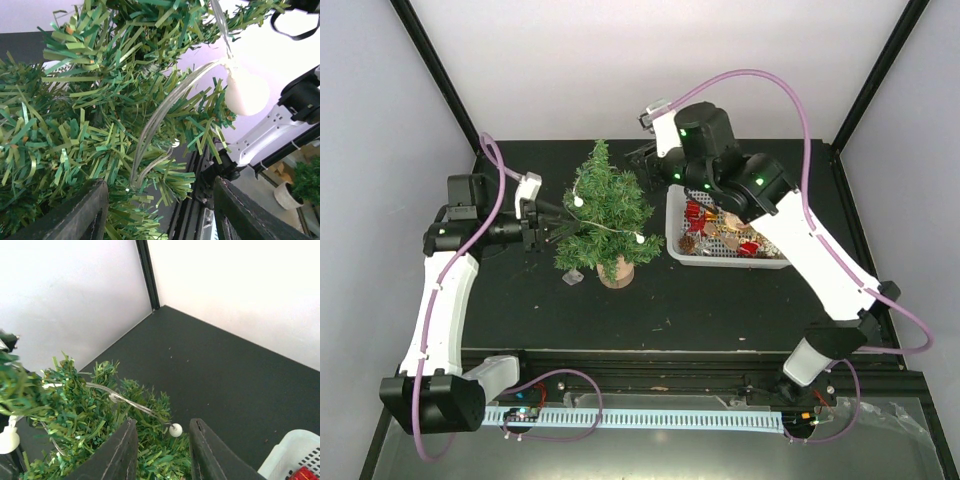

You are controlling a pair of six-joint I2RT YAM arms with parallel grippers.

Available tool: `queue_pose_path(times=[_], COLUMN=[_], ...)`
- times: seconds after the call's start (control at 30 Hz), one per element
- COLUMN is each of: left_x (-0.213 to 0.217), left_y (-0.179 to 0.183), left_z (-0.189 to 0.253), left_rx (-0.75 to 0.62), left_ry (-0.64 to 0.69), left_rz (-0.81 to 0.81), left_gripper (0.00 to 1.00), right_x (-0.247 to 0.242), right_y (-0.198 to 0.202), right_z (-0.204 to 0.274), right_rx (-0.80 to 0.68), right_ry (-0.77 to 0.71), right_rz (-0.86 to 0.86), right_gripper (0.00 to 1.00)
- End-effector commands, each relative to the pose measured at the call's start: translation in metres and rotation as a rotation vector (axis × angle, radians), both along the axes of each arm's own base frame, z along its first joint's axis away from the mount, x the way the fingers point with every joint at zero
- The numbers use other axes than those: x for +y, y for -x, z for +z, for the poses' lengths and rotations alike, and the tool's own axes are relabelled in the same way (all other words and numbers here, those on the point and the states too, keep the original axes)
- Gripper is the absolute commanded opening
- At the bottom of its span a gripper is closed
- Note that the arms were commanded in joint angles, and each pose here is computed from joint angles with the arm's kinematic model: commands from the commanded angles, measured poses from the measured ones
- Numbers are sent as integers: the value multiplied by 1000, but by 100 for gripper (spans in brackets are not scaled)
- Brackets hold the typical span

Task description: Decorate the small christmas tree

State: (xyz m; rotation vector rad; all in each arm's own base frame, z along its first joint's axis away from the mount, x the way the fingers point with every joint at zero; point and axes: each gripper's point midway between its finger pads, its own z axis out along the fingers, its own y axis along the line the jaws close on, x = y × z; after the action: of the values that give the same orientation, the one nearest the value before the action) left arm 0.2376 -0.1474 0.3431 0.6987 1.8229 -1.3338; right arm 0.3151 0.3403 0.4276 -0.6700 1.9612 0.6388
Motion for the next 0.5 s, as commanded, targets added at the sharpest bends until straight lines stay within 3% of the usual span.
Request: queue_pose_path(times=[0.0,0.47], left_x=[3,30], left_y=[10,30], left_z=[5,23], left_rx=[-52,-94], left_ry=[-68,-221], left_rz=[23,141], left_gripper=[59,56], right_x=[-20,-74], right_y=[0,41], right_z=[30,2], right_rx=[-64,22], right_ry=[-69,-64], right_rz=[-61,-133], right_gripper=[31,29])
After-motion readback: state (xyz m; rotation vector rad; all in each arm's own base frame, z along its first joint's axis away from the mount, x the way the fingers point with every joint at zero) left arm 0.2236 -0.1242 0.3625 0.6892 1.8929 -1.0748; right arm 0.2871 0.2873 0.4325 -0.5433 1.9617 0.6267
